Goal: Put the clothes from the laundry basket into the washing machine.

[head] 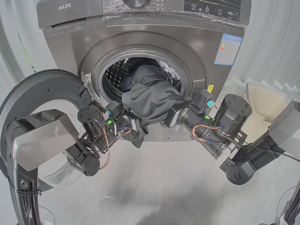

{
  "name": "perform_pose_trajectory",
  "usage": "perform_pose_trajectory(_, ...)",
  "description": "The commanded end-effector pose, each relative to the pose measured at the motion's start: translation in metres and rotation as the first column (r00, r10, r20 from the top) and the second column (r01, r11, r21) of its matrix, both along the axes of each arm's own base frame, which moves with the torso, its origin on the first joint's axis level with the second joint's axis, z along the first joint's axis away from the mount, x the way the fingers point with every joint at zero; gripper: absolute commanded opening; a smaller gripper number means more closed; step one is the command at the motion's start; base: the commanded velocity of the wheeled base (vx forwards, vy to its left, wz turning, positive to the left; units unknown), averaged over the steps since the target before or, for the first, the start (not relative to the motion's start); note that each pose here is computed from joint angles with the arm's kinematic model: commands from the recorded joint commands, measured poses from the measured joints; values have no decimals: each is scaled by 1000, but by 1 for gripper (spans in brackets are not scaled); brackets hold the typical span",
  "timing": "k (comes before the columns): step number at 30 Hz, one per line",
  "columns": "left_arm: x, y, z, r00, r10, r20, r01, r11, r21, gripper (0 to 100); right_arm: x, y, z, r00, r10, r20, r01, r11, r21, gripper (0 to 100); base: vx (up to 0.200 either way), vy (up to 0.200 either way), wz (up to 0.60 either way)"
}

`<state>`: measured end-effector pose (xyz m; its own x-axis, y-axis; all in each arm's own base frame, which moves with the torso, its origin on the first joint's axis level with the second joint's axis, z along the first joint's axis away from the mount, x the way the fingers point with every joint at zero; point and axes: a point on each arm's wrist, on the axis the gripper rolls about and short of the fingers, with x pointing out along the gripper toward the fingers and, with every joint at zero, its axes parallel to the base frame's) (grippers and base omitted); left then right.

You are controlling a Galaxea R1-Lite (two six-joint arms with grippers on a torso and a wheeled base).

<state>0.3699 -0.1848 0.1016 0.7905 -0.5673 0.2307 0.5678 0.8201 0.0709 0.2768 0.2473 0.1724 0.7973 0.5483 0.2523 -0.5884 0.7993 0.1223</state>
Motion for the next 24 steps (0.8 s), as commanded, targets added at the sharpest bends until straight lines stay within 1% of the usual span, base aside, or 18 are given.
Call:
perform_pose_trajectory(1,-26,6,32,1000,-15,27,16,999,-33,0,26,-22,-24,994,-96,-55,94,995,-45,0,0,0,0)
perform_pose_trajectory(2,-29,6,33,999,-18,26,19,999,-32,0,28,-23,-27,993,-101,-62,98,994,-49,0,0,0,0)
perform_pose_trajectory(3,-37,6,36,999,-28,26,29,999,-30,0,33,-24,-36,991,-111,-81,106,992,-64,0,0,0,0)
perform_pose_trajectory(6,-47,10,41,999,-33,19,34,999,-28,0,38,-22,-53,988,-113,-106,104,990,-91,0,0,0,0)
perform_pose_trajectory(8,-53,13,44,999,-37,15,37,999,-27,0,39,-19,-60,987,-106,-117,95,990,-101,0,0,0,0)
perform_pose_trajectory(11,-62,18,52,999,-37,21,38,999,-38,0,35,-14,-68,987,-87,-132,71,990,-122,0,0,0,0)
perform_pose_trajectory(12,-64,19,54,999,-40,22,41,998,-43,0,34,-13,-69,988,-79,-132,63,990,-124,0,0,0,0)
perform_pose_trajectory(13,-68,21,58,999,-42,23,44,998,-55,0,28,-7,-68,991,-45,-126,30,993,-118,0,0,0,0)
perform_pose_trajectory(14,-69,22,60,999,-42,26,44,997,-61,0,26,-4,-68,992,-29,-120,16,993,-113,0,0,0,0)
perform_pose_trajectory(17,-73,26,67,998,-38,41,41,997,-71,0,18,3,-62,995,6,-102,-16,995,-99,0,0,0,0)
perform_pose_trajectory(18,-74,27,70,998,-38,46,41,996,-73,0,14,4,-60,995,14,-102,-25,995,-101,100,0,0,0)
perform_pose_trajectory(20,-77,29,74,998,-36,56,40,996,-78,0,0,-3,-59,992,27,-122,-43,991,-127,100,0,0,0)
perform_pose_trajectory(22,-81,32,75,998,-35,53,39,996,-76,0,-17,-12,-62,987,68,-144,-92,982,-164,100,0,0,0)
perform_pose_trajectory(23,-84,34,74,998,-33,46,37,997,-73,0,-30,-20,-65,982,103,-161,-135,970,-201,100,0,0,0)
perform_pose_trajectory(24,-87,36,72,999,-30,37,33,997,-69,0,-40,-28,-66,977,127,-173,-165,961,-224,100,0,0,0)
